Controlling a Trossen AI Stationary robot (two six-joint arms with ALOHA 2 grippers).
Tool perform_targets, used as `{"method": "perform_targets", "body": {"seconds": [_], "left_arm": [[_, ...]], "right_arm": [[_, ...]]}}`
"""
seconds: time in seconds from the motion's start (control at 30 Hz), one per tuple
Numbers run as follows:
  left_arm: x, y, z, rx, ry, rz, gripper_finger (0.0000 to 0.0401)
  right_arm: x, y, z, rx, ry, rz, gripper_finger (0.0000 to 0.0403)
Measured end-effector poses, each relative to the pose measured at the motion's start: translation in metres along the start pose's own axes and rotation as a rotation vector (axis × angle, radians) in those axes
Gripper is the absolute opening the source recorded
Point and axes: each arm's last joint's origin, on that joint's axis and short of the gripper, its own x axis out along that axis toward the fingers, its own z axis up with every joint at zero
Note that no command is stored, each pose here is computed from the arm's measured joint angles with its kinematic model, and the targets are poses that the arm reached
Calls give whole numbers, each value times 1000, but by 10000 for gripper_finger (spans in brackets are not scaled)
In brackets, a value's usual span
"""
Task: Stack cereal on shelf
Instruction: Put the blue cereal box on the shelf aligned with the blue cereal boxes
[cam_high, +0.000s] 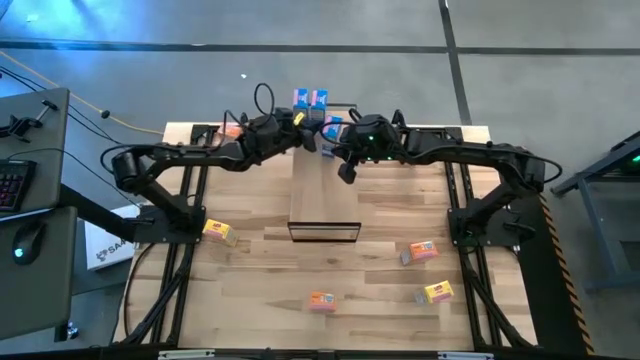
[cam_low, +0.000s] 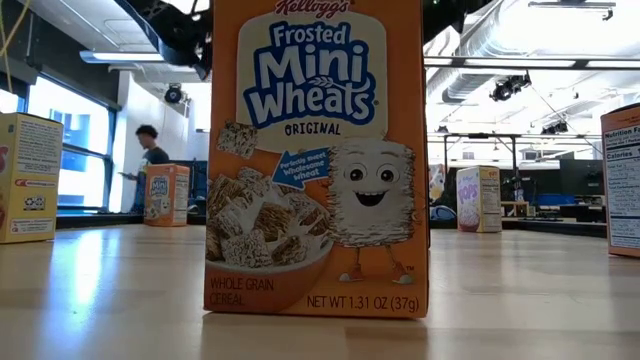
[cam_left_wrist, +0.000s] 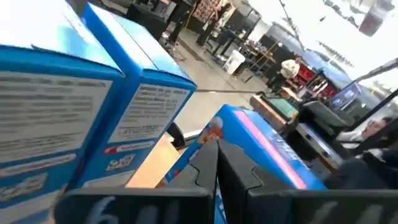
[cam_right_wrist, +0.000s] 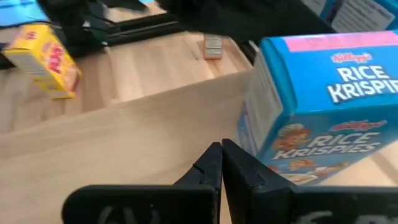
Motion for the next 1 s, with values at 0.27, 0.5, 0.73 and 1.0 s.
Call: {"method": "perform_targets", "body": {"seconds": [0.27,0.5,0.73,1.0], "left_arm": [[-28,-11,22,75,24,16,0],[-43,-14,29,116,53,47,0],[-47,-17,27,131,86,50,0],[-48,-19,22,136,112,46,0]], "right_arm": [[0,-15,1,21,-14,-77,0],[-1,-26,3,35,-36,-82,0],[4,-20,7,26,-91,-9,0],[28,-23,0,60,-73,-51,0]]}}
